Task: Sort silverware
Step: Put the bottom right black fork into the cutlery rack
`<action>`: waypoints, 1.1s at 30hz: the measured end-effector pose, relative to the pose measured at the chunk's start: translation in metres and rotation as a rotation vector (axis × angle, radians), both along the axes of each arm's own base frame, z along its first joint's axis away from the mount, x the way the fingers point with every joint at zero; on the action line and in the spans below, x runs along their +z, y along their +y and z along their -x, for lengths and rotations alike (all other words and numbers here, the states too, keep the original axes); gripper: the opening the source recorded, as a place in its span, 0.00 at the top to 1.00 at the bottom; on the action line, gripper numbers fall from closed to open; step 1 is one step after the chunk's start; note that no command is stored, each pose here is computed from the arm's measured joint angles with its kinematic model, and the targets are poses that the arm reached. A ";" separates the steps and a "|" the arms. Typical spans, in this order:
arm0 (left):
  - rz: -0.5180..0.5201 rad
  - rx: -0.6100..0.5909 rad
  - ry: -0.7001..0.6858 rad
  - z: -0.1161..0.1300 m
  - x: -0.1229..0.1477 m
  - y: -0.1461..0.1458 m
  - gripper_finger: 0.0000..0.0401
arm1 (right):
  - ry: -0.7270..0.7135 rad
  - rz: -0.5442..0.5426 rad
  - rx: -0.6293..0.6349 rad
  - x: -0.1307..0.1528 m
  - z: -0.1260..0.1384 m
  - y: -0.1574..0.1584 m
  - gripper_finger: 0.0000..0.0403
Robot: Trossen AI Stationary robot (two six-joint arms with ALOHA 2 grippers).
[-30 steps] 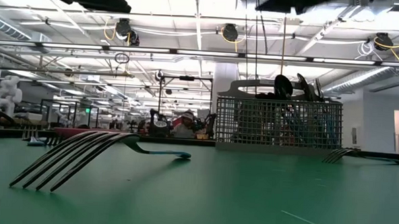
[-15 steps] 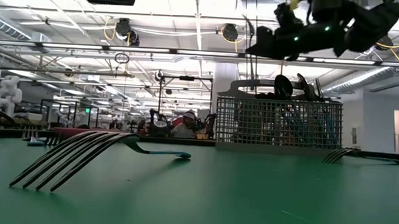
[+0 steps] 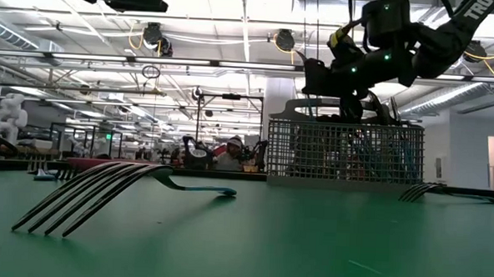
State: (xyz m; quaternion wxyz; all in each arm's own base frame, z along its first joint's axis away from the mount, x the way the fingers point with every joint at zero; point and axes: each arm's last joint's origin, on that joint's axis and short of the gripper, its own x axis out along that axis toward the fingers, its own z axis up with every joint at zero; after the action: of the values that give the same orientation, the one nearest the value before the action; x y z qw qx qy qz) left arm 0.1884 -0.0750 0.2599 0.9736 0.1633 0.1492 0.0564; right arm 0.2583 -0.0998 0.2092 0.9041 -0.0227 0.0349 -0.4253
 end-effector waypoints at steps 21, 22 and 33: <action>0.028 0.017 0.032 0.001 -0.004 0.001 0.60 | 0.062 -0.024 -0.056 -0.006 0.002 -0.001 0.93; 0.028 0.017 0.032 0.001 -0.004 0.001 0.60 | 0.061 -0.024 -0.056 -0.006 0.002 -0.001 0.92; 0.026 0.019 0.032 0.001 -0.004 0.001 0.60 | 0.044 -0.037 -0.057 -0.006 0.002 -0.001 0.83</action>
State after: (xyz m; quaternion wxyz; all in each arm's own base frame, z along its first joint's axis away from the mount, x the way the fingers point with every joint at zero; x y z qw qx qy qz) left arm 0.1870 -0.0742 0.2560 0.9725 0.1500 0.1672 0.0610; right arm 0.2565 -0.1006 0.2030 0.8908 -0.0145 0.0634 -0.4496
